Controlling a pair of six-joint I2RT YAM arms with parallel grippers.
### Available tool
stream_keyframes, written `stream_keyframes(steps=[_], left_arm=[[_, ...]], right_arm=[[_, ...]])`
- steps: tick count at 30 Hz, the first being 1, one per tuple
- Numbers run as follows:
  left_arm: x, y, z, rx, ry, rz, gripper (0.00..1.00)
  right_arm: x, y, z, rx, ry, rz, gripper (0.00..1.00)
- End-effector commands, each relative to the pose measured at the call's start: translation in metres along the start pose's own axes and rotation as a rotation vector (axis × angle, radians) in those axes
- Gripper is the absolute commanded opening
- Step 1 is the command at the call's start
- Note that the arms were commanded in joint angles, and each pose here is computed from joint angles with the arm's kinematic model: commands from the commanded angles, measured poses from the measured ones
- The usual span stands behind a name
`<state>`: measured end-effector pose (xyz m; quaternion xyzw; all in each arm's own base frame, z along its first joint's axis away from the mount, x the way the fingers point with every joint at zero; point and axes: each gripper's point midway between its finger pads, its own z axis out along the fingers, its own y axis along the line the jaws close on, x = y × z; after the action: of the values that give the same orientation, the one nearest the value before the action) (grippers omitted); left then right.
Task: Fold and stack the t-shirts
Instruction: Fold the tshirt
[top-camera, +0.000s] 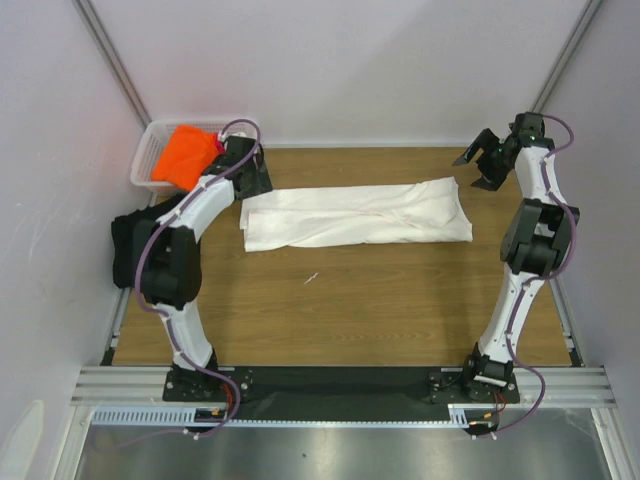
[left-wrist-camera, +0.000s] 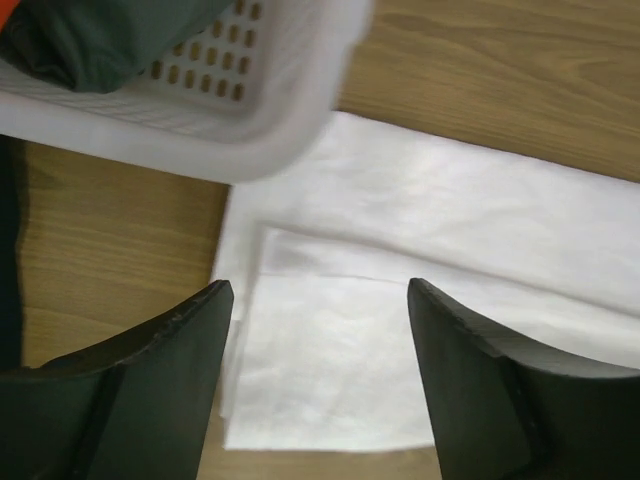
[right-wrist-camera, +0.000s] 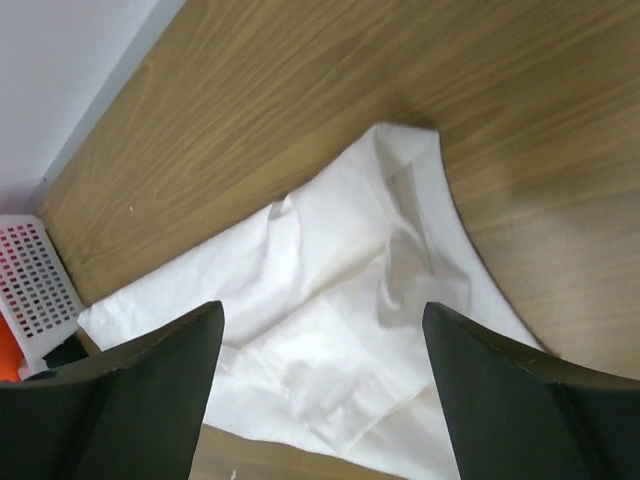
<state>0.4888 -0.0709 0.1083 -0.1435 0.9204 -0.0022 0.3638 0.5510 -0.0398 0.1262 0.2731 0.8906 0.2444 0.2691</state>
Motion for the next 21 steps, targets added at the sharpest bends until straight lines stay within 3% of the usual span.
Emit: stream_keyframes(steps=[1,4,9,16,21], left_arm=[[-0.037,-0.045,-0.071,0.111,-0.143,0.070,0.78],[-0.022,-0.073,-0.087,0.187,-0.128,0.115,0.82],[0.006,-0.113,-0.097,0.332,-0.108,0.168,0.85],[0.055,-0.110,-0.077,0.326,0.029,0.210,0.84],[0.077,-0.108,-0.071,0.352,0.068,0.232,0.81]], right_arm=[[0.024,0.024,-0.045,0.025,-0.009,-0.035,0.88],[0.047,0.039,-0.064,0.010,-0.032,0.003,0.88],[0.103,0.031,-0.055,0.019,-0.024,0.102,0.88],[0.125,0.030,-0.027,0.022,-0.007,0.125,0.84],[0.133,0.028,-0.004,0.026,0.020,0.118,0.74]])
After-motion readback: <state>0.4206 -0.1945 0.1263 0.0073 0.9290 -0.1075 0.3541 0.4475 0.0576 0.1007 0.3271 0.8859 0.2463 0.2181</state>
